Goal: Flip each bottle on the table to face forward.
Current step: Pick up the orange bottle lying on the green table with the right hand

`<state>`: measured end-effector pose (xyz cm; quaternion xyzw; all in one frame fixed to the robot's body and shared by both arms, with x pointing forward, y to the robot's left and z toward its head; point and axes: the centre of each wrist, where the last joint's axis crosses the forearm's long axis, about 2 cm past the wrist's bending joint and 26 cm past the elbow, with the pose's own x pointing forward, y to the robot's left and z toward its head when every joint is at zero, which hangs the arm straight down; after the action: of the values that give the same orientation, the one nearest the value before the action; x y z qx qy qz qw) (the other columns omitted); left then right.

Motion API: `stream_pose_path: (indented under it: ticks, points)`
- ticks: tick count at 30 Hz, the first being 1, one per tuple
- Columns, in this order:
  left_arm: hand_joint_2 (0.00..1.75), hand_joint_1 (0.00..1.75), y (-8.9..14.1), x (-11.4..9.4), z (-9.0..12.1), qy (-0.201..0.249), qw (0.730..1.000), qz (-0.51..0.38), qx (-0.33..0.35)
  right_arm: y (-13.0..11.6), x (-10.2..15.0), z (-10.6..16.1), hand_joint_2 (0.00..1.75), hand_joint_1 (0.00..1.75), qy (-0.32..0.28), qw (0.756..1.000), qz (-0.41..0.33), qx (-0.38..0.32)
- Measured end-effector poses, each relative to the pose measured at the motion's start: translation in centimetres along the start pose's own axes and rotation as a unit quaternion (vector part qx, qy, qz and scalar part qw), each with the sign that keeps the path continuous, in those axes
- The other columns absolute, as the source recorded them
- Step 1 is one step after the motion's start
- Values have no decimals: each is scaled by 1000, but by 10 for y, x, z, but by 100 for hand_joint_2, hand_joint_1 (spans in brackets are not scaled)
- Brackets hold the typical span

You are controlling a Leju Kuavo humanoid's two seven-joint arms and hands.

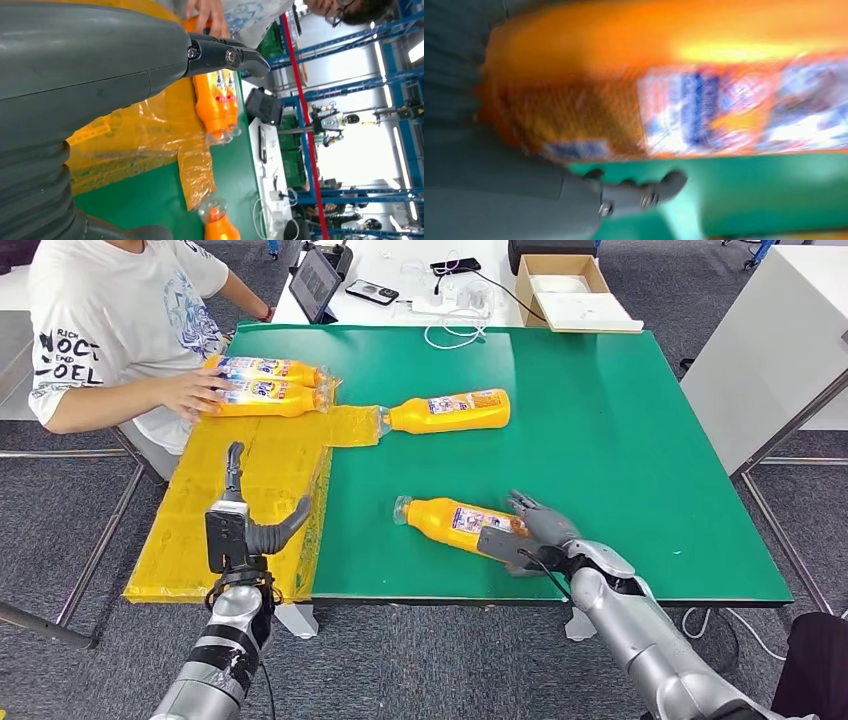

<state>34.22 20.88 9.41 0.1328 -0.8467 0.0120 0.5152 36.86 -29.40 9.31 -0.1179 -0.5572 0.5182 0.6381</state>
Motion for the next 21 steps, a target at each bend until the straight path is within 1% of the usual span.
stream_pose_path:
  ticks: [8, 15, 16, 17, 19, 20, 21]
  points:
    - [175, 0, -3, -3, 2, 10, 1000, 0, -7, -1, -5, 1, 175, 0, 10, 1000, 14, 11]
    - [175, 0, -4, -4, 3, 14, 1000, 1, -12, -1, -5, -2, 175, 0, 22, 999, 31, 19]
    - [175, 0, -5, -4, 3, 15, 1000, 2, -12, -1, -5, -3, 175, 10, 22, 999, 33, 19]
    - [175, 0, -6, -4, 3, 16, 1000, 2, -13, 1, -4, -5, 175, 35, 22, 999, 34, 18]
    - [175, 0, -7, -4, 4, 17, 1000, 3, -14, 5, -1, -7, 175, 107, 21, 999, 31, 9]
    - [175, 0, -8, -4, 4, 17, 1000, 3, -15, 9, 1, -9, 175, 134, 20, 999, 27, 1]
    - [175, 0, -8, -4, 4, 18, 1000, 3, -15, 12, 3, -10, 175, 145, 19, 1000, 23, -8]
